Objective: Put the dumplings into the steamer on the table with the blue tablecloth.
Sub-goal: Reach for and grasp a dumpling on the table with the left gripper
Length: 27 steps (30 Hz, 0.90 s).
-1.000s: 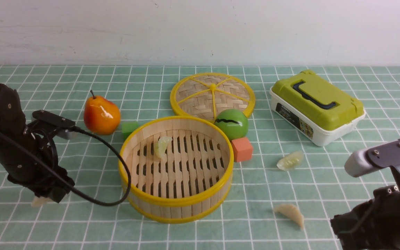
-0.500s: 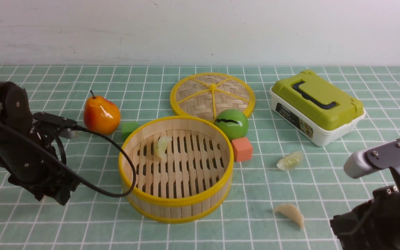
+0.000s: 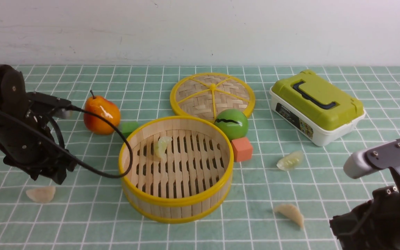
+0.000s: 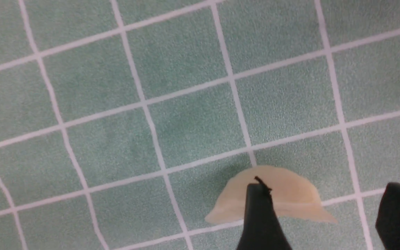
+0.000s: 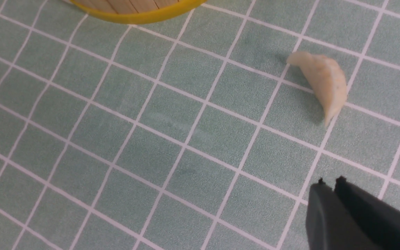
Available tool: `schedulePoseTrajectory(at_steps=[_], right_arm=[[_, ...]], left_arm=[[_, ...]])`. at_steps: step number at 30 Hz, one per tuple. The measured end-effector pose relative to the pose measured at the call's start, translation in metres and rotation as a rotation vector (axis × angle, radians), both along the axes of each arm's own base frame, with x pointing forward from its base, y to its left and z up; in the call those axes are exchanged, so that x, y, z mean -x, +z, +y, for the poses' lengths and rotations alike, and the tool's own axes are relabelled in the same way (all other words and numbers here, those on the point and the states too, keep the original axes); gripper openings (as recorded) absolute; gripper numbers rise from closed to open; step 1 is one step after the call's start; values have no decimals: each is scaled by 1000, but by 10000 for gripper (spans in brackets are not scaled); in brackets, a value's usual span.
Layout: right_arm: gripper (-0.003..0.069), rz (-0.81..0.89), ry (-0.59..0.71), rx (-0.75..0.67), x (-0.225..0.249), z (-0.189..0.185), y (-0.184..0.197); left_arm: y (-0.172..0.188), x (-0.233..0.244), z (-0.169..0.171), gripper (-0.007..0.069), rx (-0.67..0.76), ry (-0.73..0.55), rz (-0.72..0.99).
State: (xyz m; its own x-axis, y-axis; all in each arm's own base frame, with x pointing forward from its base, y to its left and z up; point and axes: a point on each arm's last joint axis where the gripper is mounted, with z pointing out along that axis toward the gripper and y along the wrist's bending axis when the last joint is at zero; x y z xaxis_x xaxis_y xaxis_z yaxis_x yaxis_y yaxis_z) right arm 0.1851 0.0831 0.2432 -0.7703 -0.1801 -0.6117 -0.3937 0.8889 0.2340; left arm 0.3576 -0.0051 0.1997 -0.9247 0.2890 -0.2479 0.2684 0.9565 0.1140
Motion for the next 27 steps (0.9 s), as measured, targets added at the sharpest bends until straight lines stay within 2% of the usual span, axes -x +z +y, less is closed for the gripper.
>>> schedulePoseTrajectory(at_steps=[4,7,9,11,12,16,18,21,27], right_arm=[[41,0,-1,-2,0,0,0],[42,1,0,-2,0,0,0],[43,5,2,-1,0,0,0],[46,12,4,-4,1,0,0],[47,13,4,-4,1,0,0],[52,15,4,-6,1,1,0],[55,17,2,-11,1,1,0],[58,17,4,-18,1,1,0],[65,10,17,-20,1,2,0]], left_arm=[[-19,-1,1,429,-15,-14,77],[-23,-2,1,410,-10,45,95],[-24,-2,1,390,11,133,92],[-23,-4,2,353,55,315,72],[-23,-5,2,344,66,361,68],[-20,-6,1,331,130,607,63],[-16,-6,0,331,149,661,79],[-6,-7,-4,332,184,687,118],[24,-3,-6,332,196,602,92]])
